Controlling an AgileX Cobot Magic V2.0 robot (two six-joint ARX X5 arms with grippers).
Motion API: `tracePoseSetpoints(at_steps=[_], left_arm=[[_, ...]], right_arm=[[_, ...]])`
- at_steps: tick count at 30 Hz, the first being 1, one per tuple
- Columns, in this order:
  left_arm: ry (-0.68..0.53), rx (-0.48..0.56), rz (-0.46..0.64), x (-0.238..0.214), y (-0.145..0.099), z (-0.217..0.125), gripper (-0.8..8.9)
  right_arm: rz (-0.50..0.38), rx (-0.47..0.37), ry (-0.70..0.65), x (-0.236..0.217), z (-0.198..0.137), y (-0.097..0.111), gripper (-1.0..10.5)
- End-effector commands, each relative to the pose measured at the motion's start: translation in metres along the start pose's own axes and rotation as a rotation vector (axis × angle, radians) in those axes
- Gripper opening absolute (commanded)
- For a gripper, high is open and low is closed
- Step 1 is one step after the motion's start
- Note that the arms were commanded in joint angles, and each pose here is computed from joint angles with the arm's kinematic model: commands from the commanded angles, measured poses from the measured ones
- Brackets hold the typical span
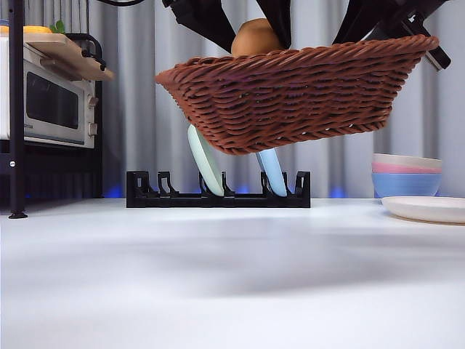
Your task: Pick up the basket,pick up the corn from the table,pick up the potato from the table,pick up the cucumber from the table,put all items into the basket
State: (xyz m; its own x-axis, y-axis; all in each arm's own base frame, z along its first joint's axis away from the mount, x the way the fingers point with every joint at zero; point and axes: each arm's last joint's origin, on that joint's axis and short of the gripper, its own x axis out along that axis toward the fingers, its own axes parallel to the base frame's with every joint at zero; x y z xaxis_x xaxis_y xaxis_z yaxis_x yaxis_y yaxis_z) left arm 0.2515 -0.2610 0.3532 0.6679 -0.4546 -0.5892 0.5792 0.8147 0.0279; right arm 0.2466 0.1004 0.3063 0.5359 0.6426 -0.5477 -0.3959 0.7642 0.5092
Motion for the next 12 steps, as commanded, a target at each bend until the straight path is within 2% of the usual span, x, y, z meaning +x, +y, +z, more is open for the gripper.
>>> tracePoseSetpoints(at_steps=[1,12], left_arm=[[-0.019,0.006,0.001,-0.005,0.001,0.004,5.31],[-0.093,0.033,0.001,-0.061,0.008,0.044,5.31]], right_arm=[[0.016,-0.016,-0.028,-0.004,0.004,0.004,-0.1],[0.001,-0.006,-0.016,0.002,0.004,0.001,-0.1]])
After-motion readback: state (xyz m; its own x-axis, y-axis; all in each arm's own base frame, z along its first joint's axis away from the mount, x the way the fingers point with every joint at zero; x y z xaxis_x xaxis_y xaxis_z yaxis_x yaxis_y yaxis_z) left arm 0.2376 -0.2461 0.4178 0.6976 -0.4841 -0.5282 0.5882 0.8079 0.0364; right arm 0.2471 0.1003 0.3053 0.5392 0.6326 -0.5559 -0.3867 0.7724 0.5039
